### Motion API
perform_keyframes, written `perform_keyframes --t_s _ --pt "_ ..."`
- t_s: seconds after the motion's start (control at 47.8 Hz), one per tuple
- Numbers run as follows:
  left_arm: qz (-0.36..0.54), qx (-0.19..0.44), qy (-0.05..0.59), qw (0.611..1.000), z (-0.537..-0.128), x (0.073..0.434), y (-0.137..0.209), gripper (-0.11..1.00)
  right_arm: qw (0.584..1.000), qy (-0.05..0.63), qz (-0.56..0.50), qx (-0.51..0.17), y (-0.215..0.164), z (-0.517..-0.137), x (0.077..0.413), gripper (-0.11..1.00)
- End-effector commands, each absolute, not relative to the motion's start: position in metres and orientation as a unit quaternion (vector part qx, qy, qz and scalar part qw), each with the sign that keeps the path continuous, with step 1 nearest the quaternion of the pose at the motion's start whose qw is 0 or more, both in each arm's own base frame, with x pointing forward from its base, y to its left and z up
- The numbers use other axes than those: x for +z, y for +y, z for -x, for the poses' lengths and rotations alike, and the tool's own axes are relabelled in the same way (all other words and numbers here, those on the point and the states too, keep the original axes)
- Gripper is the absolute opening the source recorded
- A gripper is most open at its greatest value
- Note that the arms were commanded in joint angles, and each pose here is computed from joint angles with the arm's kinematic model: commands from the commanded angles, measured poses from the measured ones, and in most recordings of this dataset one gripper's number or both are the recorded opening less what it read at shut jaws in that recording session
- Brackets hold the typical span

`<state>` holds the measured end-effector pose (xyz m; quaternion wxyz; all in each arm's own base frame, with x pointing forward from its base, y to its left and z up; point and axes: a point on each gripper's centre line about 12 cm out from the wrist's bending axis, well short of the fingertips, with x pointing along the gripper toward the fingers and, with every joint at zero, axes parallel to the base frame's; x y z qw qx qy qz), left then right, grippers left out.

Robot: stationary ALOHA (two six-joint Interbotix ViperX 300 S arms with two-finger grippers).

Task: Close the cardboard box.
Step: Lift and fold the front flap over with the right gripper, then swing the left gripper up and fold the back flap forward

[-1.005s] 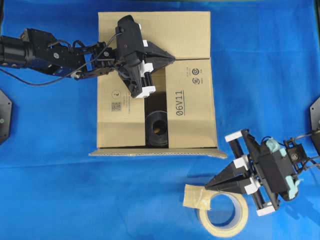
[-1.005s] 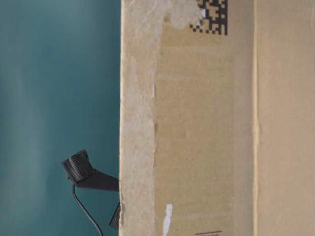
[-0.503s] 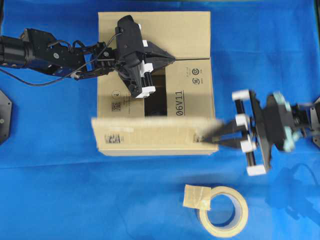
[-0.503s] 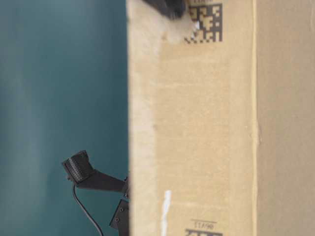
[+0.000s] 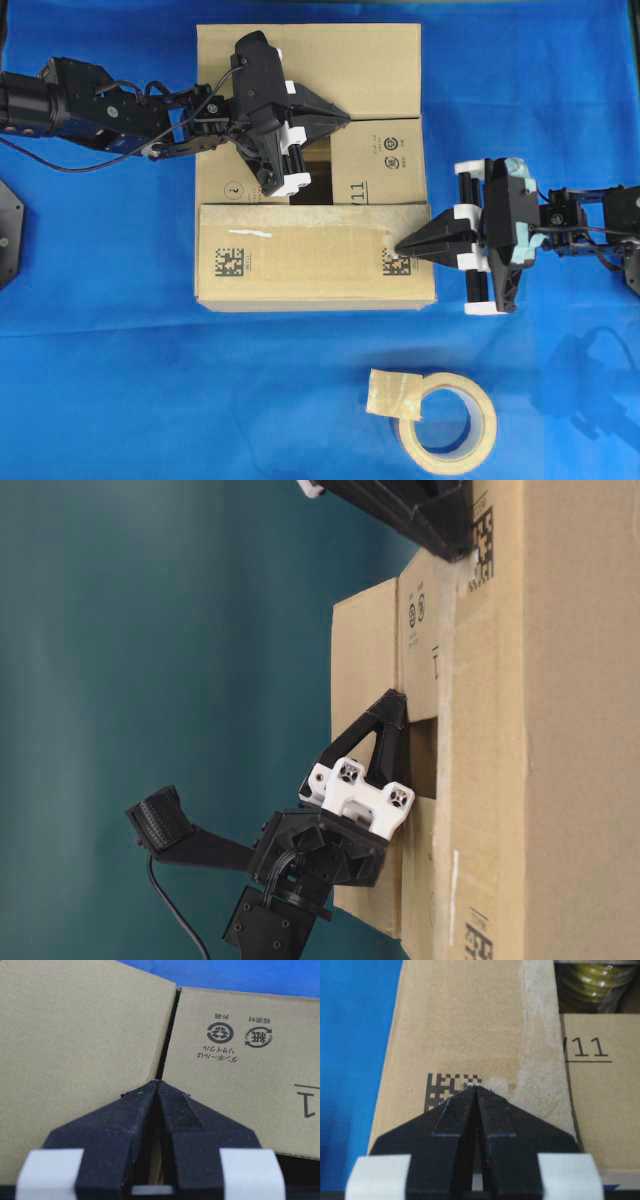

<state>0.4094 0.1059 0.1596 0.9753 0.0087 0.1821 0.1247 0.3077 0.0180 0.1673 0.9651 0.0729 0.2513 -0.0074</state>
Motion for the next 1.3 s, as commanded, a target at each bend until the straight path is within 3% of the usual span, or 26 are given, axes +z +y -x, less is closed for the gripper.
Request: perform_keyframes --t_s 0.0,0.23,0.482,0.712,0.984,1.277 --pt "-0.009 0.127 0.168 0.977 -0.410 0.170 0.107 0.00 0.966 0.246 -0.078 -0.010 0.017 -0.311 0.170 0.00" --pt "-0.007 0.125 0.153 0.980 -0.409 0.190 0.104 0.00 0.967 0.242 -0.078 -0.010 0.017 -0.312 0.173 0.00" --pt "-0.018 0.124 0.123 0.985 -0.402 0.252 0.103 0.00 0.967 0.242 -0.077 -0.011 0.017 -0.312 0.173 0.00" --pt "-0.017 0.165 0.105 0.981 -0.389 0.299 0.135 0.00 0.968 0.240 -0.078 -0.015 0.014 -0.313 0.174 0.00" --pt "0.023 0.233 0.231 0.944 -0.381 0.295 0.211 0.00 0.968 0.239 -0.076 -0.018 0.011 -0.313 0.174 0.00" --pt "0.033 0.204 0.374 0.904 -0.393 0.253 0.222 0.00 0.968 0.238 -0.074 -0.022 0.008 -0.313 0.174 0.00"
